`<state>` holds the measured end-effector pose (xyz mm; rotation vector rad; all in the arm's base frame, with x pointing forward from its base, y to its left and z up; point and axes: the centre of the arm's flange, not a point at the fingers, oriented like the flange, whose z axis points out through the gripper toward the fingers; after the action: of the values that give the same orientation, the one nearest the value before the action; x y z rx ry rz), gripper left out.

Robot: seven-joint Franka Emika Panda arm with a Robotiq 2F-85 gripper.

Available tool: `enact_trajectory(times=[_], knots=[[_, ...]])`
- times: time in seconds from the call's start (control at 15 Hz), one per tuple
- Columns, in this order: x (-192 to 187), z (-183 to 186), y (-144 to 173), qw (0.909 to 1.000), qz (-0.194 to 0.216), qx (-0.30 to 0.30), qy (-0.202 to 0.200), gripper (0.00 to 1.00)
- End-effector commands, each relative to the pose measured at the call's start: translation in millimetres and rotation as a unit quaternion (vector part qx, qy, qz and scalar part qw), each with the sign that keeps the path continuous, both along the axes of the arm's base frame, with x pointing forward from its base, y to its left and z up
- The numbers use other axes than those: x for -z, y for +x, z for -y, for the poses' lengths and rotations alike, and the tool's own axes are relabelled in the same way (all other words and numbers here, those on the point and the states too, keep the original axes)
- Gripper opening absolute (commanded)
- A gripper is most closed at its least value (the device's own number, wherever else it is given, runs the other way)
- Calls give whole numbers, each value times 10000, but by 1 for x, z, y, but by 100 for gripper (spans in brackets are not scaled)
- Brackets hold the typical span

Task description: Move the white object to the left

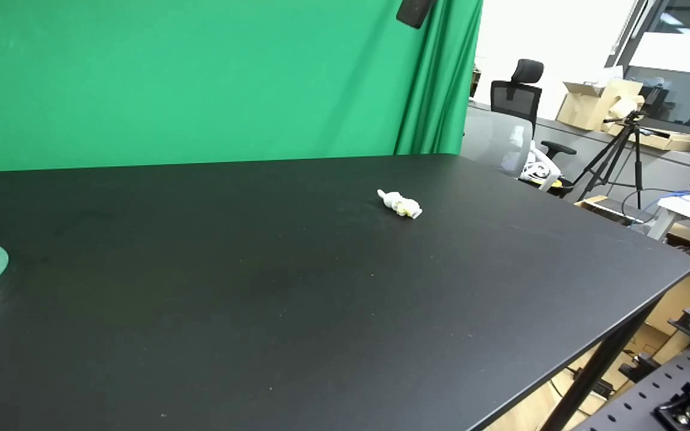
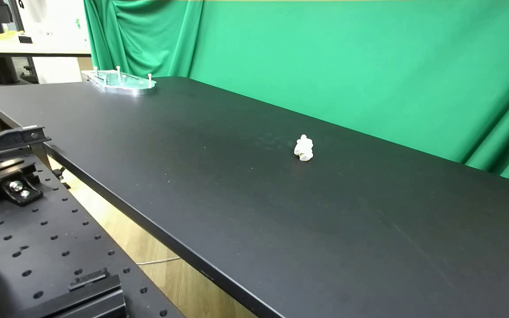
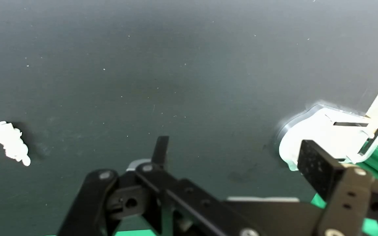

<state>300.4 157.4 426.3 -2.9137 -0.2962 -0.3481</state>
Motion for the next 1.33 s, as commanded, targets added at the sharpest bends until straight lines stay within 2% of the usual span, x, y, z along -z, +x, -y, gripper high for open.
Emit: enact_trajectory(times=[0.0,0.27,0.53,0.73,1.0,1.07,1.13,1.27], knots=[[1,8,3,9998,91,101,-148,100],[4,62,19,9976,214,440,-490,100],[13,122,37,9954,142,547,-777,100],[24,173,46,9949,-41,121,-1000,100],[41,228,49,9931,-370,-320,-1062,100],[44,238,50,9940,-348,-264,-1006,100],[40,219,44,9943,-306,-192,-998,100],[43,227,44,9945,-348,-185,-966,100]])
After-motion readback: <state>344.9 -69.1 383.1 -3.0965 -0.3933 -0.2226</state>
